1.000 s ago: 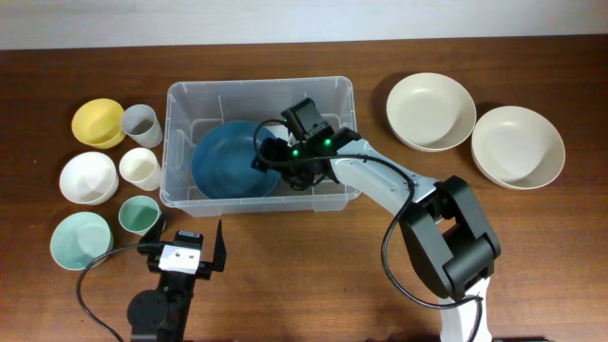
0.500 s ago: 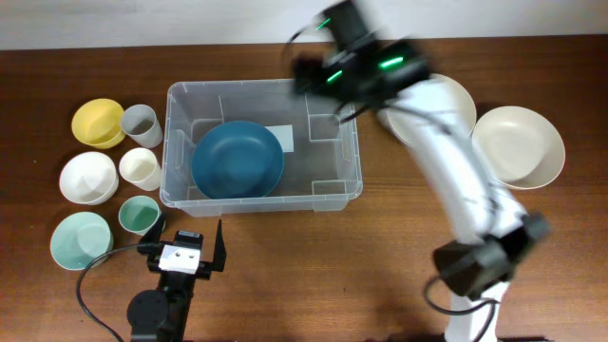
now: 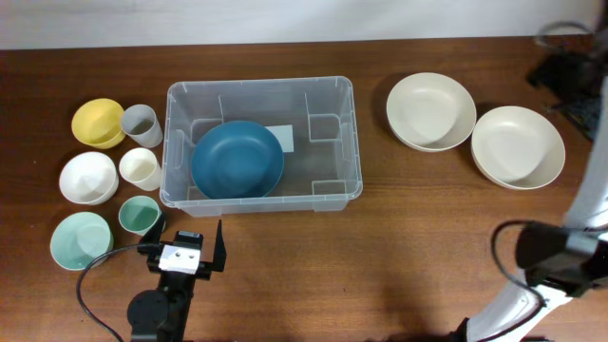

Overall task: Pack container
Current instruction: 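Move the right gripper to the far-right cream bowl and grasp its rim, then carry the cream bowl with the right gripper over the container, then lower the cream bowl onto the blue plate and release it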

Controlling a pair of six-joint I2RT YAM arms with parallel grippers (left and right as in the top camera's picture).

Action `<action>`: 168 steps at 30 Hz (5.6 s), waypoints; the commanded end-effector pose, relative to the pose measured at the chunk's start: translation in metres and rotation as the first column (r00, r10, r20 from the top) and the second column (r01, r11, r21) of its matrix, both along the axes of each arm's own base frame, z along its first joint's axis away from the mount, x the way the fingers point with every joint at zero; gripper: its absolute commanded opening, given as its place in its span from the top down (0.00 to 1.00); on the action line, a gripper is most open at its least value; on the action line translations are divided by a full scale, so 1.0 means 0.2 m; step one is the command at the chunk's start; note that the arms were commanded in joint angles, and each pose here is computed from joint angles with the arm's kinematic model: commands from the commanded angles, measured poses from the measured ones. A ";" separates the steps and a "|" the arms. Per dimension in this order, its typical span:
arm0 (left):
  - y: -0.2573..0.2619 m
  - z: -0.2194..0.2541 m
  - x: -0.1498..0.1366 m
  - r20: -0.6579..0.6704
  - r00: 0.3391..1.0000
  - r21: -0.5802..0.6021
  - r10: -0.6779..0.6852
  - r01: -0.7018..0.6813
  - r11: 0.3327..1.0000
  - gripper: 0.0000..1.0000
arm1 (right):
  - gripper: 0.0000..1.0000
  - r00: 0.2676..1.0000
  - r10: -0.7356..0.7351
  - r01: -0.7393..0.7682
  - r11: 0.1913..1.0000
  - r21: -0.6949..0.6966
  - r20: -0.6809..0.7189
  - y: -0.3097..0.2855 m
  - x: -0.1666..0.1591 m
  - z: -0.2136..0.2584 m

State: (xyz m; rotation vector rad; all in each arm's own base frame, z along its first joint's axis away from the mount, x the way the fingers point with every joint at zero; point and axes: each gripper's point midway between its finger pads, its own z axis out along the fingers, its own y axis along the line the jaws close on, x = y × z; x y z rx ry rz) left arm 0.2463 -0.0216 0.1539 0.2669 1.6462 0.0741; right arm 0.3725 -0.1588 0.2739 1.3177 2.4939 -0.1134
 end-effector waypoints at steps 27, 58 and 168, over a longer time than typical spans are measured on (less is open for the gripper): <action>0.00 -0.01 0.00 -0.003 1.000 0.004 0.001 -0.001 1.000 0.00 | 0.01 0.999 0.043 -0.044 0.968 0.248 0.010 -0.36 -0.10 -1.08; 0.00 -0.01 0.00 -0.003 1.000 0.005 0.001 -0.001 1.000 0.00 | 0.12 0.997 0.067 -0.055 0.969 0.241 -0.044 -0.32 -0.04 -1.25; 0.00 -0.01 0.00 -0.003 1.000 0.005 0.001 -0.001 1.000 0.00 | 0.87 0.469 0.807 -0.871 0.357 0.338 0.358 2.46 0.27 -0.94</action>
